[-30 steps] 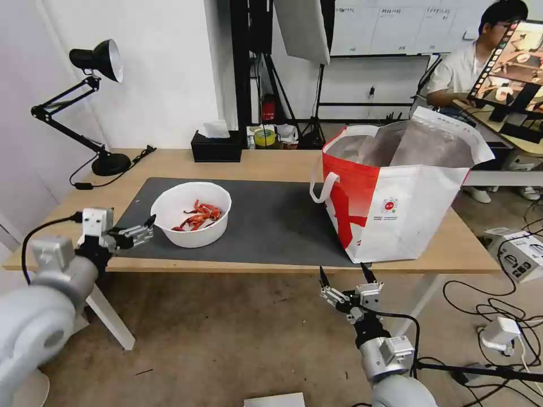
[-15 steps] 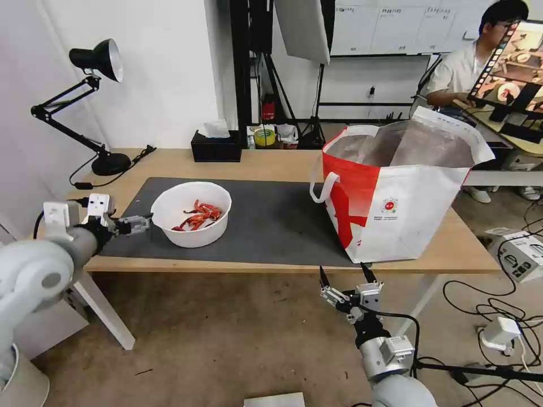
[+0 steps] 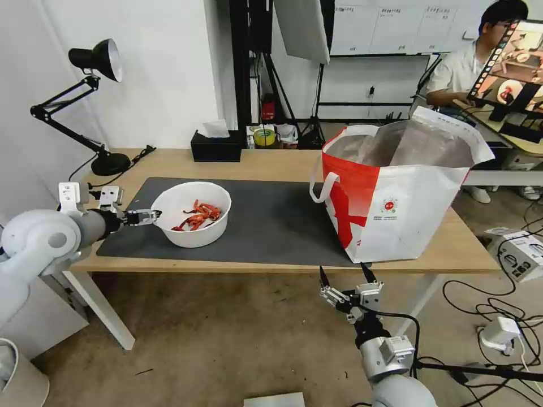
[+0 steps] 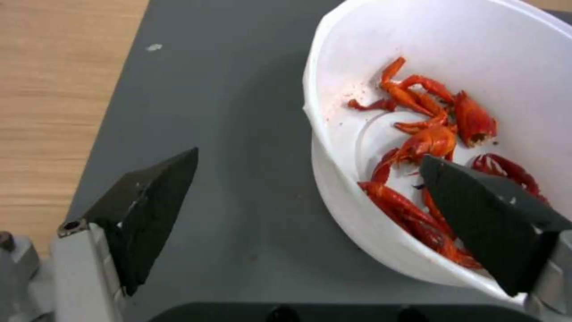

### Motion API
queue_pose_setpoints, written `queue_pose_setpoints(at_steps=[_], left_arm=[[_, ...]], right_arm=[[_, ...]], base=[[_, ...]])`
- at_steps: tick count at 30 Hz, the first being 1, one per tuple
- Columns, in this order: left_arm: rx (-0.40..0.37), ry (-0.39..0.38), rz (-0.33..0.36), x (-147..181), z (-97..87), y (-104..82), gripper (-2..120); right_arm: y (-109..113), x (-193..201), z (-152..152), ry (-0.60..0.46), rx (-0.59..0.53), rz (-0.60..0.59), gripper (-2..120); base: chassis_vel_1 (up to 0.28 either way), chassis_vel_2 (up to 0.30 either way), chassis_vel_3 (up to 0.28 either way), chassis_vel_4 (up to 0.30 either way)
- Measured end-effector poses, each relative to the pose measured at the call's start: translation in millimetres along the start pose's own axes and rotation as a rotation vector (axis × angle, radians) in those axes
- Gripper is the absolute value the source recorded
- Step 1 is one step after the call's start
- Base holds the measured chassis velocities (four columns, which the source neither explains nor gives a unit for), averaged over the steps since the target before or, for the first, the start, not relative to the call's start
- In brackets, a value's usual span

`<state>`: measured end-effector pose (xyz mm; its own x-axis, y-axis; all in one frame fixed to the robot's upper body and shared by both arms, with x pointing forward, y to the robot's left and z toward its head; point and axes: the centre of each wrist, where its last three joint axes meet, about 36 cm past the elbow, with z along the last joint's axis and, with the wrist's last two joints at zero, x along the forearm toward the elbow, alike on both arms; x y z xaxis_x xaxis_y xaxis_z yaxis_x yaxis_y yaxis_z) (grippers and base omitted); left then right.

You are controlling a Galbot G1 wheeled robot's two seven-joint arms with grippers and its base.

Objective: Pick up the trash from the table and place it into the takeout bag.

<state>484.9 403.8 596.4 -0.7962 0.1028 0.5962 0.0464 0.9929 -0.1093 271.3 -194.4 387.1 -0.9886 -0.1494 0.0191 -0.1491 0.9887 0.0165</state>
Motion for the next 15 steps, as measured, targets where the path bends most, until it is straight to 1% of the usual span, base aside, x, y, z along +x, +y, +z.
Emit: queue_pose_setpoints(at_steps=[3, 6, 12, 15], left_arm=[[0.022, 0.010, 0.014, -6.6, -4.3, -0.4, 100], [0.028, 0.014, 0.019, -11.6, -6.1, -2.6, 100], [0.025, 0.029, 0.025, -24.4, -8.1, -10.7, 100], [0.026, 0.033, 0.025, -27.7, -9.0, -11.9, 100]], right_arm=[[0.0, 0.0, 0.0, 0.000, 0.000, 0.000, 100], [0.0, 0.0, 0.0, 0.000, 0.000, 0.000, 100], [0.0, 0.0, 0.0, 0.000, 0.000, 0.000, 100], [0.0, 0.0, 0.0, 0.000, 0.000, 0.000, 100]], base=[[0.000, 0.000, 0.000, 0.000], [0.000, 0.000, 0.000, 0.000], [0.000, 0.000, 0.000, 0.000], [0.000, 0.000, 0.000, 0.000]])
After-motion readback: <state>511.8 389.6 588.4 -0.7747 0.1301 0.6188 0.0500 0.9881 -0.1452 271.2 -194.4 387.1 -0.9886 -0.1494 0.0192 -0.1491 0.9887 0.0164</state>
